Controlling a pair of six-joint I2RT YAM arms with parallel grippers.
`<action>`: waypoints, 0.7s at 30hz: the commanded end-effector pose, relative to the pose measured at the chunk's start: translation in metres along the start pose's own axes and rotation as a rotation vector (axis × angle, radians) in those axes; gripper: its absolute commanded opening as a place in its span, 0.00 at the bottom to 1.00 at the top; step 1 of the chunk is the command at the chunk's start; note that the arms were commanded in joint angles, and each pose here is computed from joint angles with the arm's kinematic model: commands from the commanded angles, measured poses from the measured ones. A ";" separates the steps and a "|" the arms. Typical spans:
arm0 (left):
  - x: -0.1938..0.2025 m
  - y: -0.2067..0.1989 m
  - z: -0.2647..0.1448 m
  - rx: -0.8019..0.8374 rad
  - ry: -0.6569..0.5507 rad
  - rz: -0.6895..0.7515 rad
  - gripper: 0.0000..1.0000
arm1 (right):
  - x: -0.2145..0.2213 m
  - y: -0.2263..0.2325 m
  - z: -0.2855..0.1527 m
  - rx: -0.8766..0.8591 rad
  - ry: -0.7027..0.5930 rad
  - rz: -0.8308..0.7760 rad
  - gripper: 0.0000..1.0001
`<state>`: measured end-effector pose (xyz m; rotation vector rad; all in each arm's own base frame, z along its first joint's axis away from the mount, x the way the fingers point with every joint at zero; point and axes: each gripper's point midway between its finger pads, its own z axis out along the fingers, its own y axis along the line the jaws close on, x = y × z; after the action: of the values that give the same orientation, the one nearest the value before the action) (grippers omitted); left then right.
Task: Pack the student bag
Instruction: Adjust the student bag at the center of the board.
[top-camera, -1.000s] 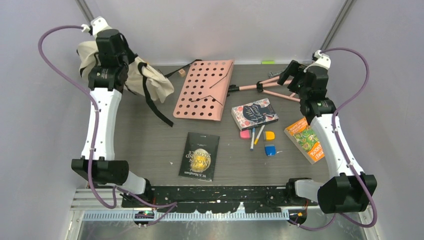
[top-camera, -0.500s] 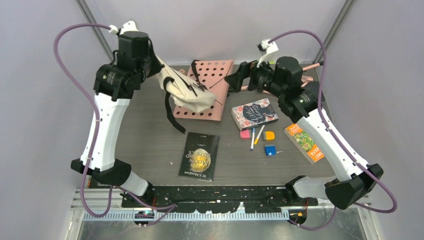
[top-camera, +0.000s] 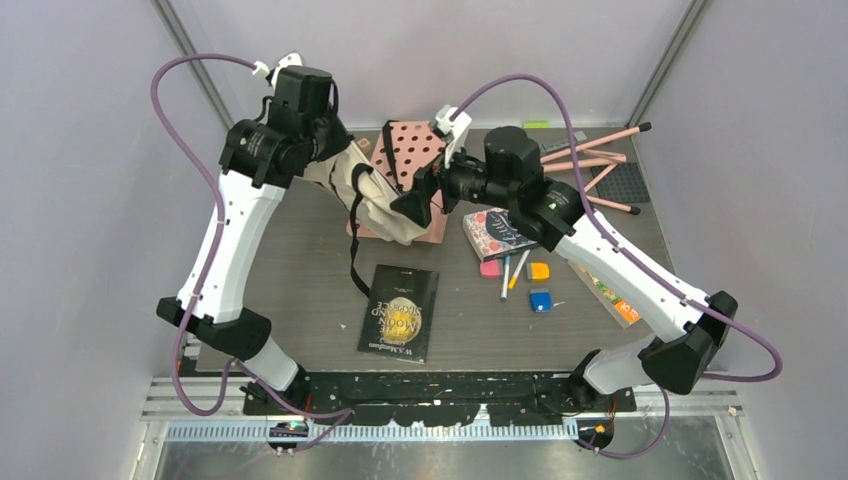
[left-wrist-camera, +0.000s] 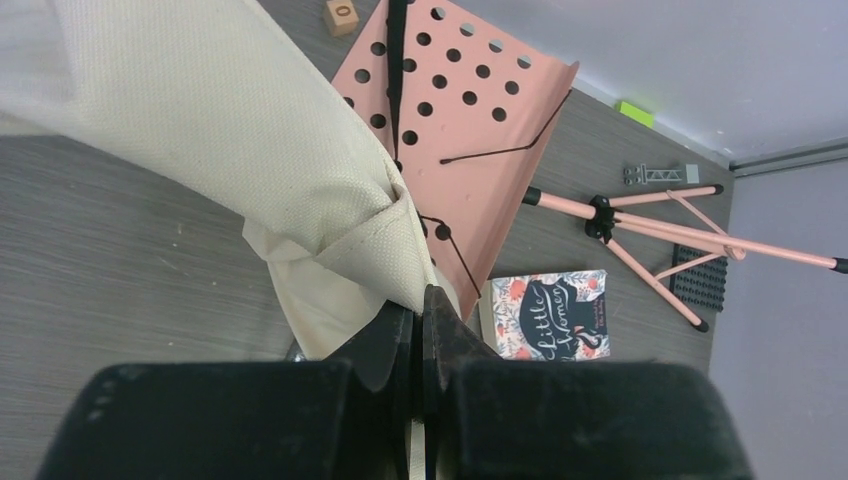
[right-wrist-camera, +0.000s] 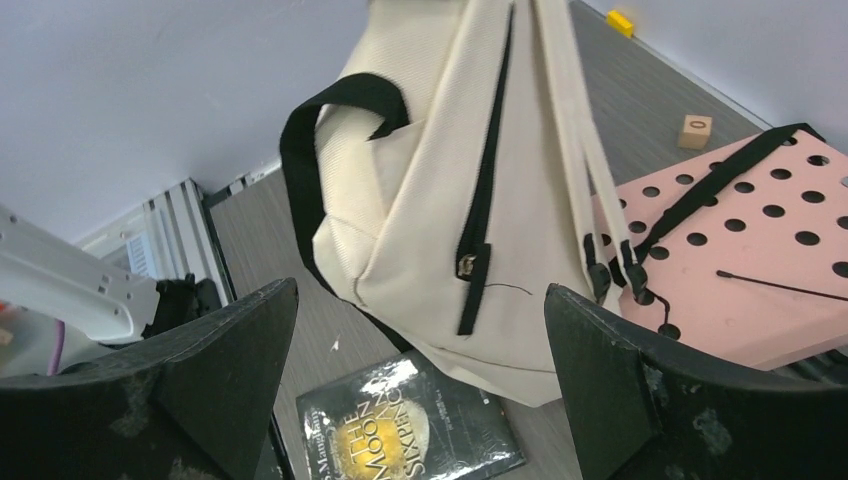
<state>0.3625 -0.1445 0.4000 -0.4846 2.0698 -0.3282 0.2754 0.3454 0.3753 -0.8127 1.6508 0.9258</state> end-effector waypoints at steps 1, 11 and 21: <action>-0.015 -0.037 -0.008 0.143 -0.034 -0.082 0.00 | -0.008 0.007 0.001 0.021 -0.018 -0.102 1.00; -0.018 -0.050 -0.004 0.180 -0.032 -0.117 0.00 | 0.040 -0.012 0.023 0.169 0.124 -0.328 1.00; -0.017 -0.053 -0.004 0.192 -0.022 -0.137 0.00 | 0.072 -0.029 0.046 0.251 0.221 -0.388 1.00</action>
<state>0.3778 -0.1662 0.3982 -0.5165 2.0692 -0.4331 0.2940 0.3703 0.2870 -1.0565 1.7090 0.4591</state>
